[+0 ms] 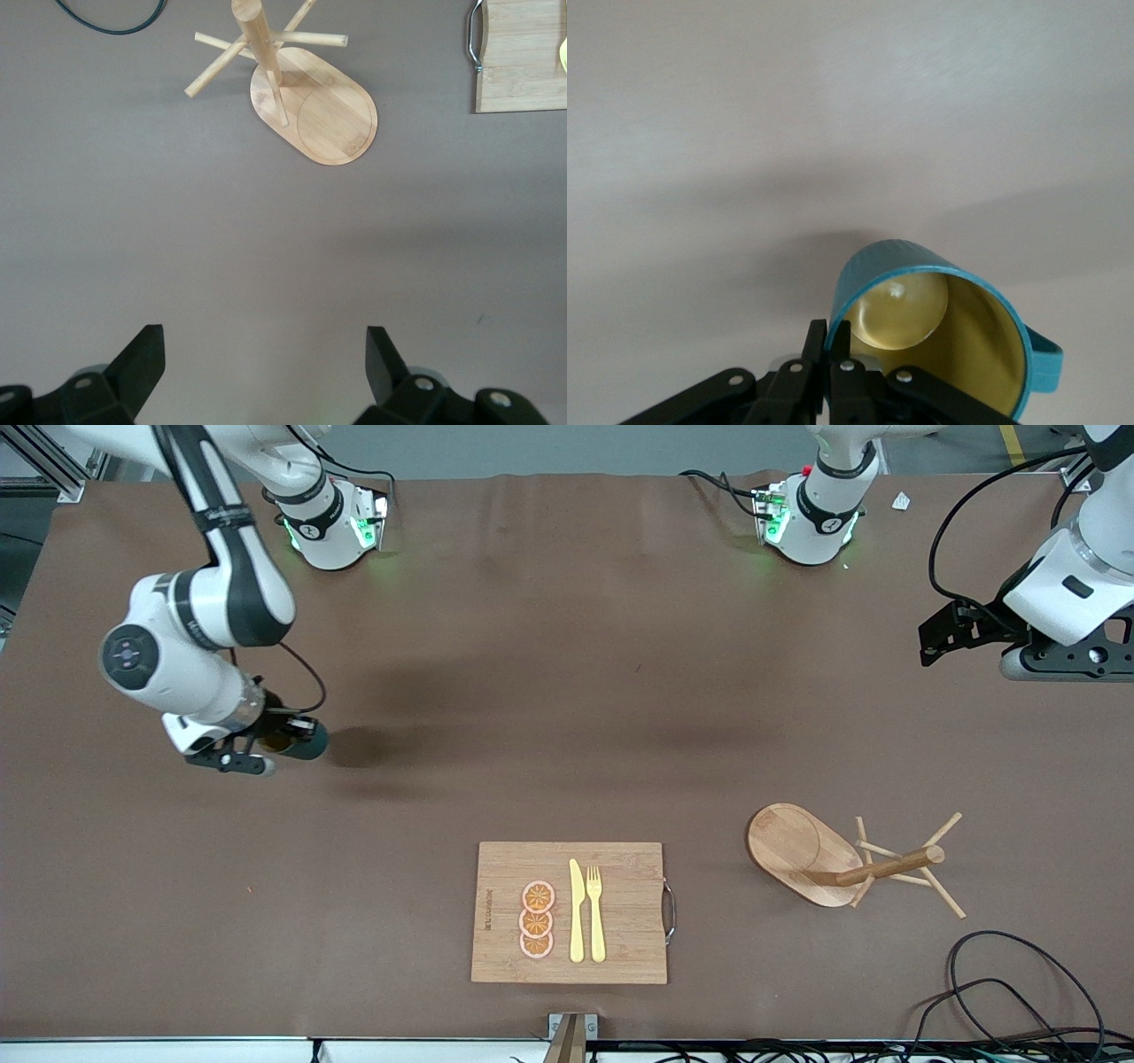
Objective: Pass cup and hang on rack
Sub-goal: 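Carry the teal mug with the right gripper toward the table middle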
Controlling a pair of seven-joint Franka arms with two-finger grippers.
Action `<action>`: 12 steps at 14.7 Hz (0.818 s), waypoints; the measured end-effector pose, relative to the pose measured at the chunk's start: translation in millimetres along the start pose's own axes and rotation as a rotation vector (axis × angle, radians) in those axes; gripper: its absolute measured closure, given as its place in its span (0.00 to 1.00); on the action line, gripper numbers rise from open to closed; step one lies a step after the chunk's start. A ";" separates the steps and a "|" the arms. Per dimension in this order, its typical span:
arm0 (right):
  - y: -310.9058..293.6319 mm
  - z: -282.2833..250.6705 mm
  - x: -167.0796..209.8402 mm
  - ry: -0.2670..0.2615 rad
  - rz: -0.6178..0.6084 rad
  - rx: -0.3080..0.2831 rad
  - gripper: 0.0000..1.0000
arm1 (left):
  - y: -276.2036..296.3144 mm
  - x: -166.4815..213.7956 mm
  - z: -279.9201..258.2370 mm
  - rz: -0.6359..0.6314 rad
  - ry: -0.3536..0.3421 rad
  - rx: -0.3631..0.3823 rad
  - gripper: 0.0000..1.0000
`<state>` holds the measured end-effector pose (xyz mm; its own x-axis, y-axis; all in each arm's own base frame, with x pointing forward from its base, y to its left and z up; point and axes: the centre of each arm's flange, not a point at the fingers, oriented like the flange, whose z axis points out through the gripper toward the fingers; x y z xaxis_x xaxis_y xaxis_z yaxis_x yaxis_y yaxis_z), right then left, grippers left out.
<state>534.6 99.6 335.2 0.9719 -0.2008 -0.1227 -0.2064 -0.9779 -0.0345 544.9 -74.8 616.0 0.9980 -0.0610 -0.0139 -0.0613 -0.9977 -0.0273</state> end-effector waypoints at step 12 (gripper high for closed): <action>-284.4 -12.8 -128.7 0.066 0.392 0.047 0.96 | -3.5 0.4 0.3 -0.007 -0.001 -0.003 0.00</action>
<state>469.6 402.8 373.5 0.8234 -0.5629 -0.0713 -0.5664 -0.8230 -0.0431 545.5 -71.4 615.8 0.9984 -0.0542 -0.0144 -0.0546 -0.9982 -0.0247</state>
